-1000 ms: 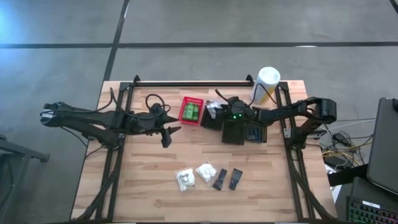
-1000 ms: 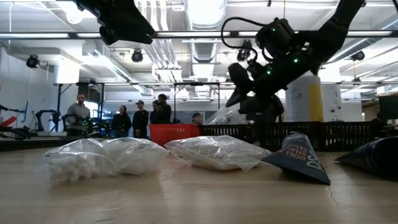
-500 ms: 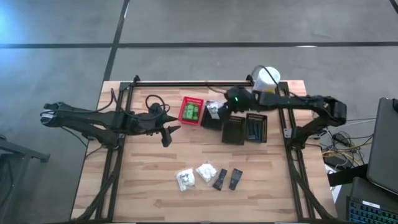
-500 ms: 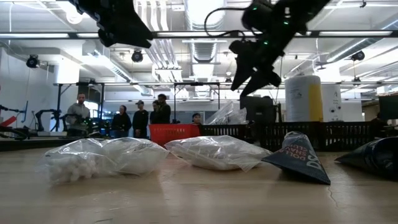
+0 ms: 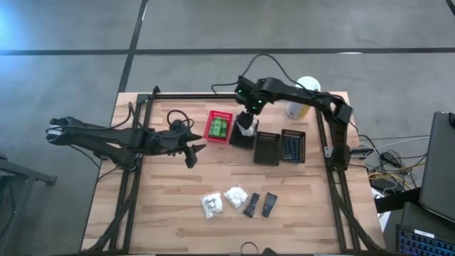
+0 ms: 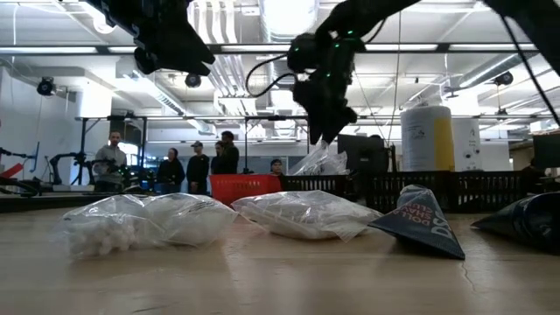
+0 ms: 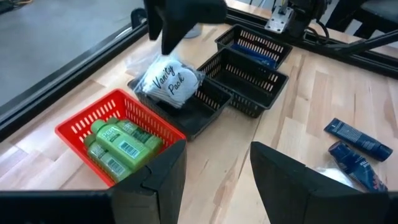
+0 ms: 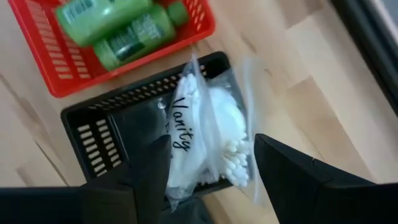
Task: Pick & Place Travel size toiletries
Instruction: Put the cotton pack into the left black bin
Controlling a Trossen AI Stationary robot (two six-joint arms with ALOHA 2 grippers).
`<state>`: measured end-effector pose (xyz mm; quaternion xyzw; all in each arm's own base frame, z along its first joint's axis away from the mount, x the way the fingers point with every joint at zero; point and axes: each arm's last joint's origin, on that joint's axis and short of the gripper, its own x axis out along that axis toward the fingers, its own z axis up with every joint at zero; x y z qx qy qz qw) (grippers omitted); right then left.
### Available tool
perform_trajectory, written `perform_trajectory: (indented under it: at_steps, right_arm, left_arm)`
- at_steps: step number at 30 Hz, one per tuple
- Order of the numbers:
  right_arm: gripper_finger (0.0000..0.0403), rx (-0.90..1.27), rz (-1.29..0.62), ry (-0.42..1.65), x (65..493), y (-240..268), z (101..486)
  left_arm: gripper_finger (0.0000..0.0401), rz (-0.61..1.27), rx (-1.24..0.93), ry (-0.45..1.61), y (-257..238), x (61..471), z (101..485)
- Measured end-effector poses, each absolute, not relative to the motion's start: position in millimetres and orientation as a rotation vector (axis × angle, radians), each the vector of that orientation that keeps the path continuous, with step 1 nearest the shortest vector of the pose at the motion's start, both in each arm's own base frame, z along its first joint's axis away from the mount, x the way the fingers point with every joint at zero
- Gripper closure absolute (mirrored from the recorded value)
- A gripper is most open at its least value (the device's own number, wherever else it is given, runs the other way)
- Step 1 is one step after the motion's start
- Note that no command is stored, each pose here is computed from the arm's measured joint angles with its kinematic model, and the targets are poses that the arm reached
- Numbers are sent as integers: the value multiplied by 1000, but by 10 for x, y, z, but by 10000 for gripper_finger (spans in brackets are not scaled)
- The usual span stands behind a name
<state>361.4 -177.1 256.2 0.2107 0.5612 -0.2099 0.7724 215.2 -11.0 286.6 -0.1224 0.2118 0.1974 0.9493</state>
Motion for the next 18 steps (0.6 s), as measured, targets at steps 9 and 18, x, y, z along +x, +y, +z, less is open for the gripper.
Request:
perform_trajectory:
  at_steps: [9,18]
  right_arm:
    - [201,394,-397,1278,3864,-1873,2561]
    - [233,395,-361,1421,3940,-1920,2315]
  left_arm:
    - [218,402,-250,432,-110,2151,2864]
    - [218,403,-248,440,-110,2147,2857]
